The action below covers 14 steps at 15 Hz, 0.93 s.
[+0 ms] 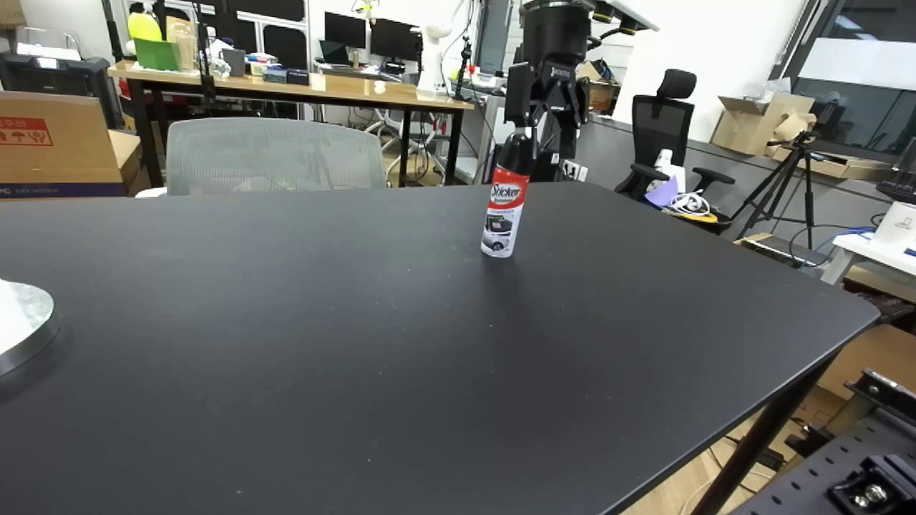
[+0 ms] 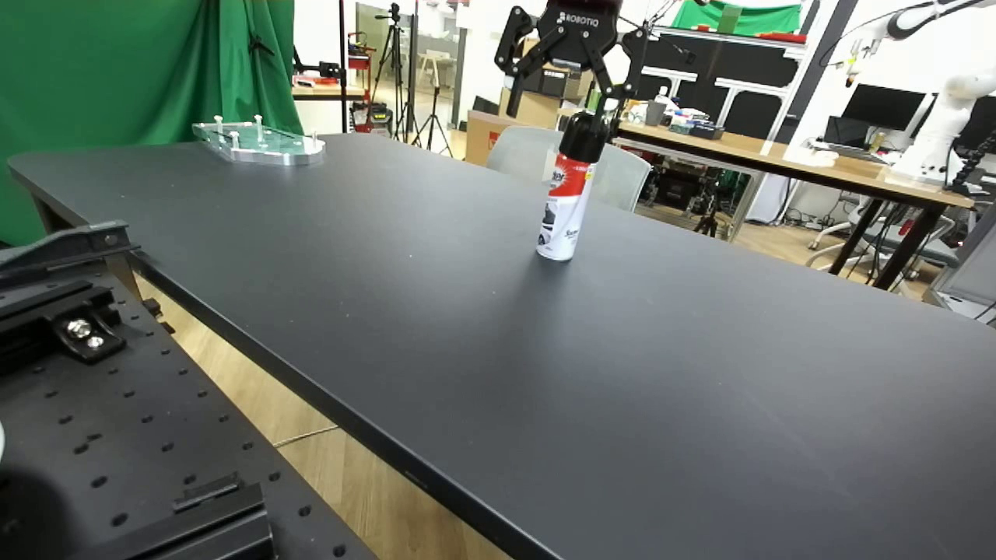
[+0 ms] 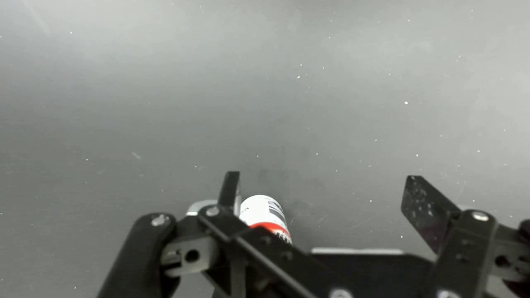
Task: Place the spray can lid on the table
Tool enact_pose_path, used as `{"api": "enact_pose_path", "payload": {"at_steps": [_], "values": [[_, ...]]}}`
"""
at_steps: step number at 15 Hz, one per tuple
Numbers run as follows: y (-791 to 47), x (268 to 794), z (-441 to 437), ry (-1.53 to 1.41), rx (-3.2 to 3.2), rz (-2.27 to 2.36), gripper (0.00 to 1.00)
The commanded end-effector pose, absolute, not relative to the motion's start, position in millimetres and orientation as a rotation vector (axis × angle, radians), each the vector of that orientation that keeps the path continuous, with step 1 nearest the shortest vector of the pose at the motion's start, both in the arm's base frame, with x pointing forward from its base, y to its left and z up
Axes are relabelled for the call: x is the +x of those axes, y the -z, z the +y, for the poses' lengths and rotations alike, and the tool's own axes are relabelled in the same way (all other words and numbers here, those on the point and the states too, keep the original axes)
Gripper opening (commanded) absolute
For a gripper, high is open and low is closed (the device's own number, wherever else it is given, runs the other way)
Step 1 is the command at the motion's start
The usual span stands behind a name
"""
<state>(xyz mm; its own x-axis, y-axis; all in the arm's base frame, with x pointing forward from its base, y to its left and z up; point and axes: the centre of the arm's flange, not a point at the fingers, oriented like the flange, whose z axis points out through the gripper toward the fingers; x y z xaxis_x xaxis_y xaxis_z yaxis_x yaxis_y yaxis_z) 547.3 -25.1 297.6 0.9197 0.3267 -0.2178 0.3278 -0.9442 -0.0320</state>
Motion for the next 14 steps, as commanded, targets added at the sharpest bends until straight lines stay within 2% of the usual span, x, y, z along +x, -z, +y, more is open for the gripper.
{"api": "enact_pose_path", "payload": {"at_steps": [1,8,10,14], "values": [[-297,547,-25,0.350,3.073,0.526,1.00],[-294,547,-25,0.356,3.072,0.529,1.00],[-304,560,-30,0.223,3.018,0.542,1.00],[-312,566,-33,0.184,3.003,0.543,1.00]]}}
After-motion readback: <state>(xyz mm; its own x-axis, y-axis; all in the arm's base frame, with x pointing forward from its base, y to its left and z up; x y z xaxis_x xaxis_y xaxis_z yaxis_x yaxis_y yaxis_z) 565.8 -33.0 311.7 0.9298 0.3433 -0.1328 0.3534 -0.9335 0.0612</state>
